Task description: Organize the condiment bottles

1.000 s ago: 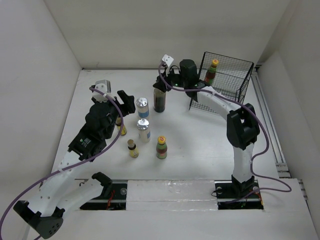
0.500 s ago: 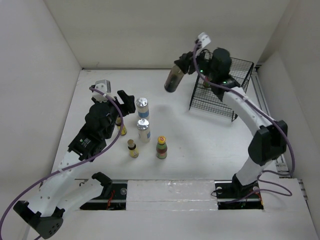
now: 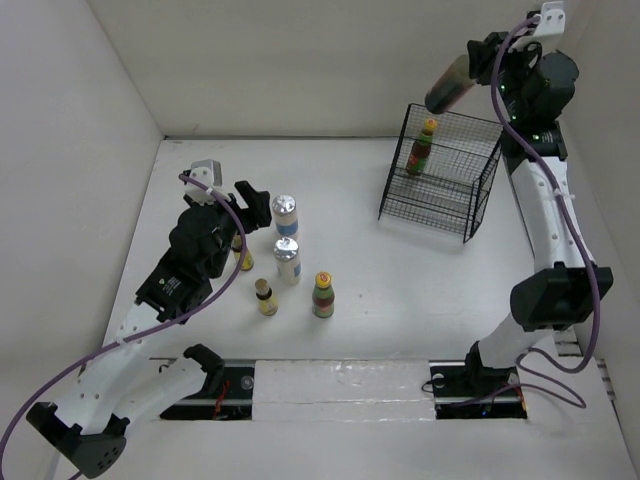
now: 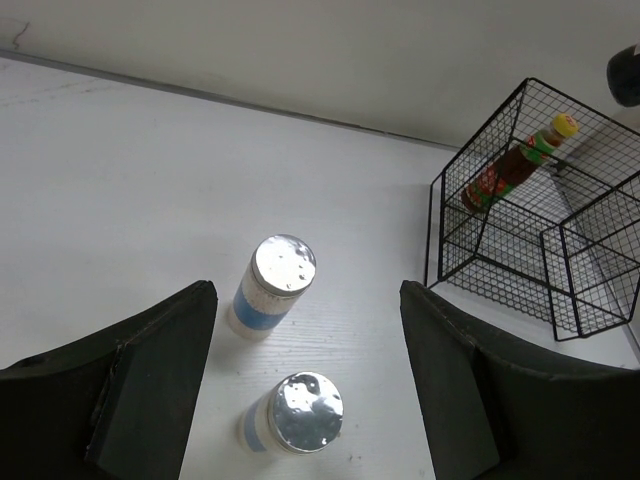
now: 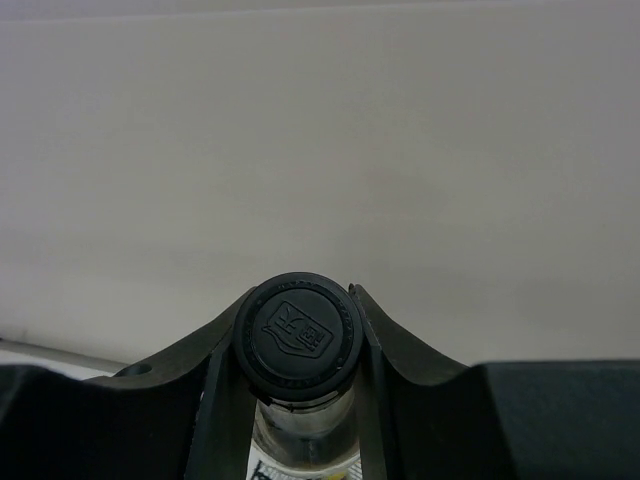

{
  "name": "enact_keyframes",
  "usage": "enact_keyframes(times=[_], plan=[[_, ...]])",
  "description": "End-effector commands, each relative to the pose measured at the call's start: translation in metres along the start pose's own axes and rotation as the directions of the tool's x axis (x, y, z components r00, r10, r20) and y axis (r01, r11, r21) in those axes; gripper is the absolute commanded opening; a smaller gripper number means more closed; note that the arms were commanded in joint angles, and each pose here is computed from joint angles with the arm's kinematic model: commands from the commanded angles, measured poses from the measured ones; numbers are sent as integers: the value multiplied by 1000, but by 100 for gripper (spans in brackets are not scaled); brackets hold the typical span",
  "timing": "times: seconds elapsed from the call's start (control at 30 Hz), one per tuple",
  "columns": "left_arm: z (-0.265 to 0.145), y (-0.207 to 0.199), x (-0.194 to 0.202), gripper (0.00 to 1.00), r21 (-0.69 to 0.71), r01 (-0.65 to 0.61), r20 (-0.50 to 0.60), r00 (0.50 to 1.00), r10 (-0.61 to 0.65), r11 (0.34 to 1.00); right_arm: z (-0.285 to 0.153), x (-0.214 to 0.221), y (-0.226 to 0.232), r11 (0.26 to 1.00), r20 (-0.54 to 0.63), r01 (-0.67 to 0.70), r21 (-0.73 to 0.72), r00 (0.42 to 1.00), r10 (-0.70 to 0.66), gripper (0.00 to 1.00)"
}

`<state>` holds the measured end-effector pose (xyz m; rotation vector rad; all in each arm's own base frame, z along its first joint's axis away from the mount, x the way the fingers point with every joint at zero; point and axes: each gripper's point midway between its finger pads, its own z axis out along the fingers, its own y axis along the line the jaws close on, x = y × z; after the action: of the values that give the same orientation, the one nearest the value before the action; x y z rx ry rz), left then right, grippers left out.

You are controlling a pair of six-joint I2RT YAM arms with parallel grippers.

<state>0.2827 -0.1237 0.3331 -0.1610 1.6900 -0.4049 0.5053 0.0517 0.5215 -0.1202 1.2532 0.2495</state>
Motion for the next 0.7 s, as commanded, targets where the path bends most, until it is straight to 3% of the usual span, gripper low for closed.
enact_keyframes(times=[0.0,0.13,0.67], plan=[[1,-3,-8,70,17,19,36,999,-19,1000,0,-71,-16,999,161,16,36,987,-22,21],[3,-2,-6,70,5,15,32,999,-15,1000,5,-76,-33,998,162,28,59,986,-38,21],[5,-2,-4,70,1,12,24,1000,-12,1000,14,-12,-63,994,27,27,107,999,-30,20]])
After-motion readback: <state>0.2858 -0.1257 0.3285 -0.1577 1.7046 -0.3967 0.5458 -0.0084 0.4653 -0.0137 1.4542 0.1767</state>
